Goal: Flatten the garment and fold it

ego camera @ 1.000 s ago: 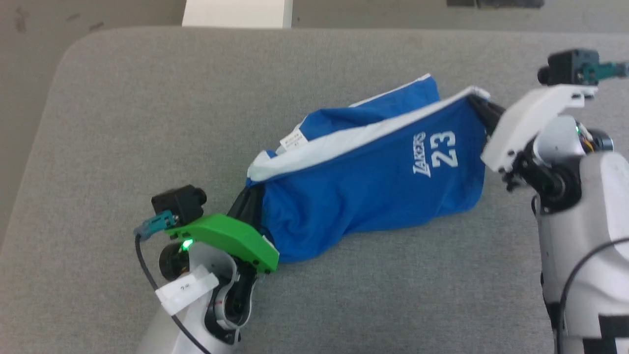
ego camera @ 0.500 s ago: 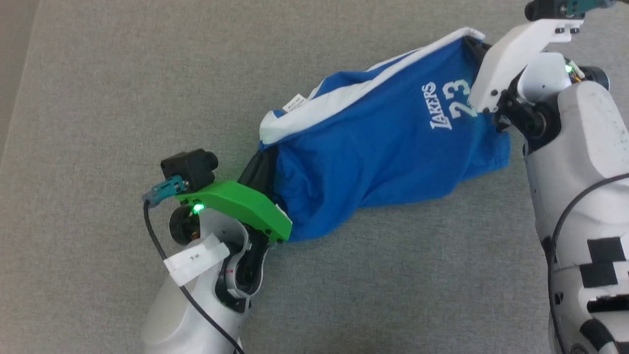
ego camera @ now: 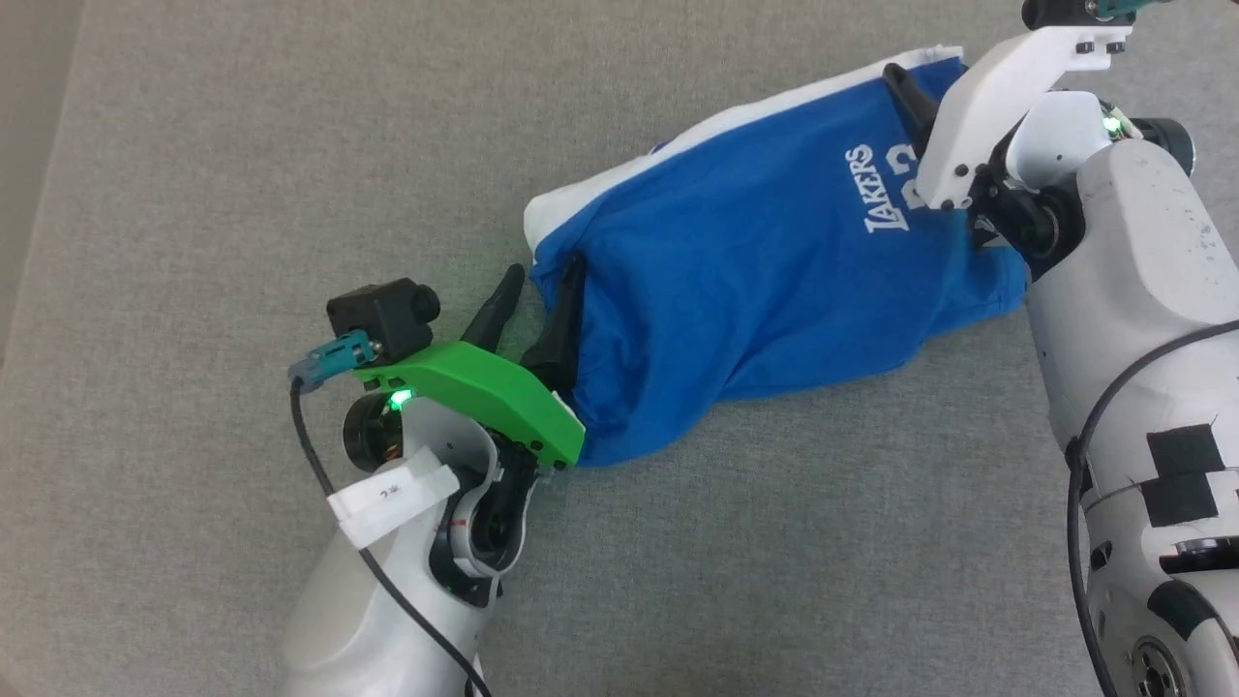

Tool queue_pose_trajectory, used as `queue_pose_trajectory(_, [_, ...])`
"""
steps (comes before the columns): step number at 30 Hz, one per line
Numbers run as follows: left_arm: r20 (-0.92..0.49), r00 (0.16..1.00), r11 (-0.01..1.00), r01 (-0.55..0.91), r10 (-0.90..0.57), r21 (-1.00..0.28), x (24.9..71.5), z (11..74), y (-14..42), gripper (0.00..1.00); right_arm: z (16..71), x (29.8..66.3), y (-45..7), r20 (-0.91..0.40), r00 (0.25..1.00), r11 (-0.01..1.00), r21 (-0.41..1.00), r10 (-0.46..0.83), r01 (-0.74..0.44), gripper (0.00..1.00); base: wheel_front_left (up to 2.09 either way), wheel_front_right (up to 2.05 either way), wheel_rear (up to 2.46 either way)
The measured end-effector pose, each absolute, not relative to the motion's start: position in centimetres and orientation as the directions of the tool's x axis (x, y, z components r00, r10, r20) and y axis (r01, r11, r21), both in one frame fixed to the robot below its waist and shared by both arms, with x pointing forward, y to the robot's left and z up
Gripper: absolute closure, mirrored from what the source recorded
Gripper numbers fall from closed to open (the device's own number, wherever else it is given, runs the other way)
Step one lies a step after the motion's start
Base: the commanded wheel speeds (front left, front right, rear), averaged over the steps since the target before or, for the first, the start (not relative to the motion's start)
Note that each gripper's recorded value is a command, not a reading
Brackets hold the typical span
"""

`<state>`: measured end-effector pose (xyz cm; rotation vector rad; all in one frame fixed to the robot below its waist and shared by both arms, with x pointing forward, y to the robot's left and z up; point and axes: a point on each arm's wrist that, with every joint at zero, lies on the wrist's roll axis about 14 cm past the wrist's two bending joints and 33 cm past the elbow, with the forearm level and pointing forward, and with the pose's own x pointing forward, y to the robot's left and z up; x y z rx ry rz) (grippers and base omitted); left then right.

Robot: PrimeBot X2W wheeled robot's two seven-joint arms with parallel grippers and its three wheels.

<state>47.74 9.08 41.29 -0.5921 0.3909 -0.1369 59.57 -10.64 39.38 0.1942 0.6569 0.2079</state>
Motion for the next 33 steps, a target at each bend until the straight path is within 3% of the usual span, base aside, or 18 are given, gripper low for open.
queue_pose_trajectory(10, [-0.175,0.977,0.831,0.003,-0.121,-0.557,46.7,47.4,12.8,0.00,45.8,59.3,-11.3,-0.445,0.862,0.960,0.240,0.242,-0.145,0.00,0.00,0.00,0.00])
queue_pose_trajectory(17, [0.135,0.986,0.966,0.129,-0.100,-0.225,44.7,53.6,14.6,0.00,44.0,55.2,-14.9,-0.582,0.798,0.987,0.050,0.154,-0.154,0.00,0.00,0.00,0.00])
queue_pose_trajectory(22, [0.142,0.981,0.977,0.156,-0.135,-0.148,43.0,53.0,13.5,0.00,42.0,52.8,-15.6,-0.662,0.739,0.987,0.013,0.128,-0.159,0.00,0.00,0.00,0.00])
queue_pose_trajectory(33, [0.088,0.992,0.976,0.101,-0.086,-0.194,43.1,50.5,13.5,0.00,38.4,52.1,-14.2,-0.757,0.644,0.969,-0.059,0.112,-0.238,0.00,0.00,0.00,0.00])
